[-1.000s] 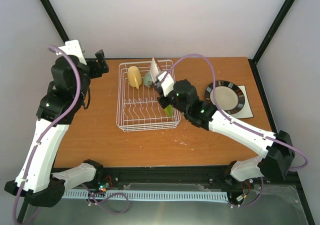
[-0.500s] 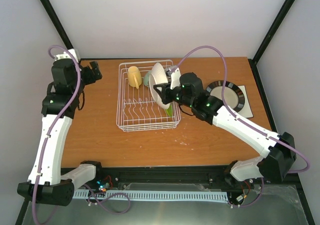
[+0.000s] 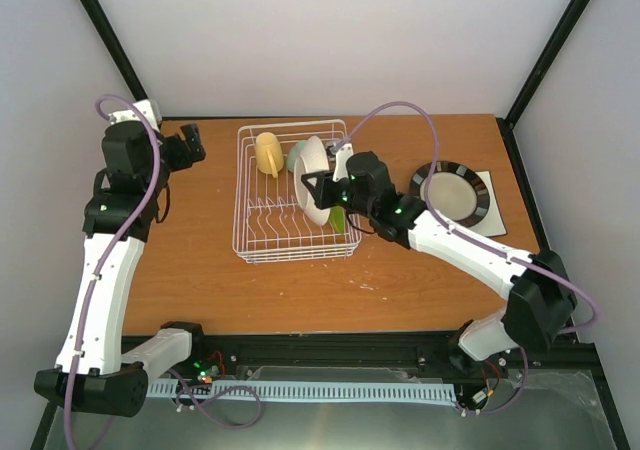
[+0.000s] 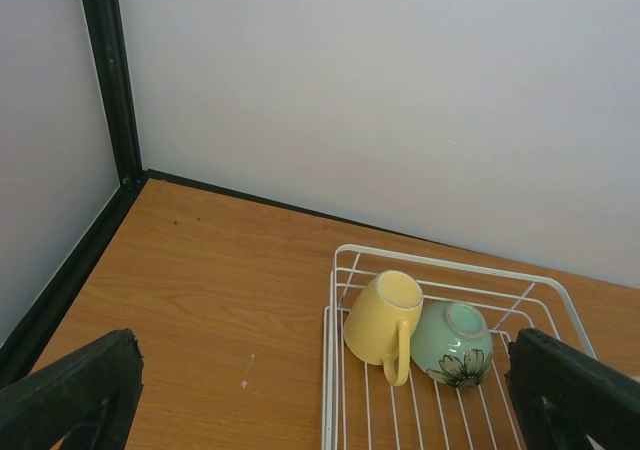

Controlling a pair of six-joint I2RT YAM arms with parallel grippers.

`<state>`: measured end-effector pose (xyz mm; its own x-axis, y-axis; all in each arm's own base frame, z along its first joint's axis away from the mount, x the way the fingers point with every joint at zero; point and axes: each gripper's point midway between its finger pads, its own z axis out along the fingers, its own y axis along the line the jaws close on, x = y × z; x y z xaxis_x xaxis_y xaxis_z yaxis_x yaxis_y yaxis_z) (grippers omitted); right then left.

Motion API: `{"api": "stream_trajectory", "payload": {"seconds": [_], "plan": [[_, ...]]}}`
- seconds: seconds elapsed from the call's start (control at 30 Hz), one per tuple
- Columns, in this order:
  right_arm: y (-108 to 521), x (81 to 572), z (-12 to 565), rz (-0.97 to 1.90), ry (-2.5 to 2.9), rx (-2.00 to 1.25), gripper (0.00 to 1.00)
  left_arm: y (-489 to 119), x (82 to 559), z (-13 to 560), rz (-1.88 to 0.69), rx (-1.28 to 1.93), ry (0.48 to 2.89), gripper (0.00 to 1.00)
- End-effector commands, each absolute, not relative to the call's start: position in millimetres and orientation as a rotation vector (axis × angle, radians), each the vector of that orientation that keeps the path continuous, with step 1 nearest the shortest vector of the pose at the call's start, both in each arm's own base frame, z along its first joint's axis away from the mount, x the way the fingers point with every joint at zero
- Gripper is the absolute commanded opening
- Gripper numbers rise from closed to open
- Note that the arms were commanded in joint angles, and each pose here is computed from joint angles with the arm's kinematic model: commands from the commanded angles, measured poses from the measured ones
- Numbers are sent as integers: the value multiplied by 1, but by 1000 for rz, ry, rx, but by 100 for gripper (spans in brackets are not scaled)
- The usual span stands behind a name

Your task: Load the mixed dishes into the dish rack

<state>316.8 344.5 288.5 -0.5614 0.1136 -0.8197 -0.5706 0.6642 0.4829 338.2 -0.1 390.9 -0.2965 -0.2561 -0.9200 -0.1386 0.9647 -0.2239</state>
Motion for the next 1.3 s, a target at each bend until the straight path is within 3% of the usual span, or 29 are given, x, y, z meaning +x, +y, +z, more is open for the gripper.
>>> {"api": "stream_trajectory", "payload": {"seconds": [0.0,1.27], "plan": [[359,328,333,1059,1793,-324,3,0,339,400,-123,-267,1840,100],[372,359,236,747,2096,-424,4,1,339,387,-102,-253,1853,100]]}}
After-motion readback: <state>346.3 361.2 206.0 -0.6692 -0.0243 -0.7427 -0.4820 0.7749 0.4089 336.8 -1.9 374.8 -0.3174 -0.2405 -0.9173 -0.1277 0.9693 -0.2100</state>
